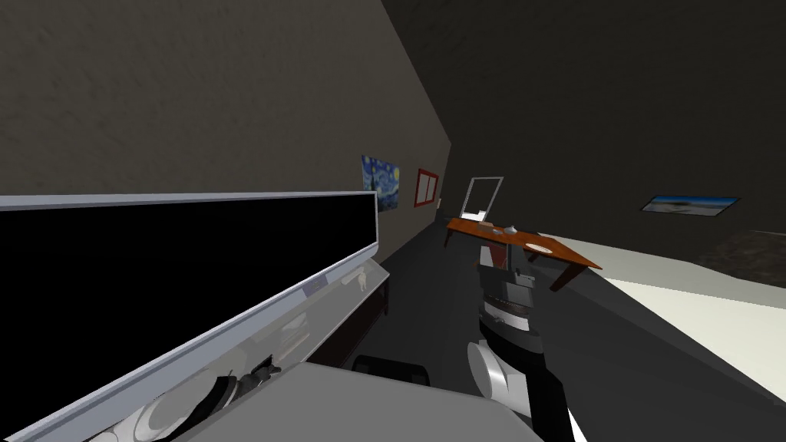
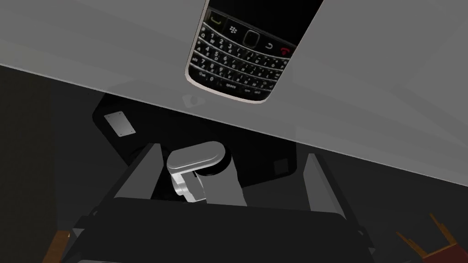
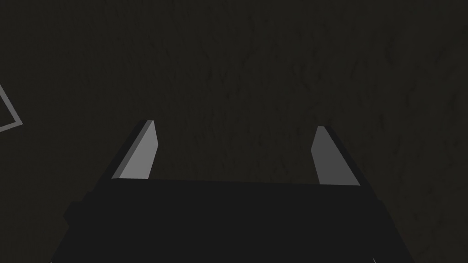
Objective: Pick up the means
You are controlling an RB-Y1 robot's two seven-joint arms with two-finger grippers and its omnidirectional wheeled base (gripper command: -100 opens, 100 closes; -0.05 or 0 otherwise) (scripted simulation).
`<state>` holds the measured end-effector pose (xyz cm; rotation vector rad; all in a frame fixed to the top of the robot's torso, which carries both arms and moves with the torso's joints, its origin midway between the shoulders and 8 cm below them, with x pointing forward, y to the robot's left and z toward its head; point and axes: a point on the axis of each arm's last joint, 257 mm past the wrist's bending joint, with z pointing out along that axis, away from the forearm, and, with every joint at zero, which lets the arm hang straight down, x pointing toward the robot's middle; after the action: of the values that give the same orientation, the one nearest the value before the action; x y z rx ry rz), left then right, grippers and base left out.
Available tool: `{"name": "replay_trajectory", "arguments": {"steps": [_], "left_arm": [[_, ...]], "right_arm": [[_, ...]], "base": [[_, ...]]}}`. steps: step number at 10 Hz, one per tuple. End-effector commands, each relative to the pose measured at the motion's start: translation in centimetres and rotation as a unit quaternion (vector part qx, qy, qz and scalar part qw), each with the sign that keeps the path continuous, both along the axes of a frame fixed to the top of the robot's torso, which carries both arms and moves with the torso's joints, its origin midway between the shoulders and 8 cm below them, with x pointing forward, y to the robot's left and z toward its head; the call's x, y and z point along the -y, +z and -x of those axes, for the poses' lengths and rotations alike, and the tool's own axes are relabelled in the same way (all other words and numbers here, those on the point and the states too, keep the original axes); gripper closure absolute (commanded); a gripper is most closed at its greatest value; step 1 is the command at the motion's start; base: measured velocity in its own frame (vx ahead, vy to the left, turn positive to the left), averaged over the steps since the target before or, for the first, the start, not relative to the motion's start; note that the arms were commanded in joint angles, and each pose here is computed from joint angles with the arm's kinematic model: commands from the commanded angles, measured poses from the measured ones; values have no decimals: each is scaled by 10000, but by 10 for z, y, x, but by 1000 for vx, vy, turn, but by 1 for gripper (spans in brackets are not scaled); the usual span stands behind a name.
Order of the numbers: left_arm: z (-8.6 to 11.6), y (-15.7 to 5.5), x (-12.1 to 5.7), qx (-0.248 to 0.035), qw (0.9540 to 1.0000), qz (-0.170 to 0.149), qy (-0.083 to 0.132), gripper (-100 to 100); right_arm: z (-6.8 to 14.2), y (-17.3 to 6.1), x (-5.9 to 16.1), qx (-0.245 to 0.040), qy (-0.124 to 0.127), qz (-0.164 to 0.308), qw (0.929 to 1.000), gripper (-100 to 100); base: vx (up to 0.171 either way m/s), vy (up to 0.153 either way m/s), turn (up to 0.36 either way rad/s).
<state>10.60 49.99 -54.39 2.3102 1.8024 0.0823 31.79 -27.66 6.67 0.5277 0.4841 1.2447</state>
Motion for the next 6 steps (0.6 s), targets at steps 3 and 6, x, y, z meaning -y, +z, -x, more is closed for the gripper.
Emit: {"name": "replay_trajectory", "arguments": {"steps": [3,6], "left_arm": [[50,-9,-30,-526,9976,-377,-249,-100],[87,-12,-47,-919,9930,-601,-438,-100]], "right_arm": [[0,0,0,0,-1,1,10000,0],[0,0,0,0,0,0,10000,0]], "base": [[116,37,-165],[79,21,-132]]}}
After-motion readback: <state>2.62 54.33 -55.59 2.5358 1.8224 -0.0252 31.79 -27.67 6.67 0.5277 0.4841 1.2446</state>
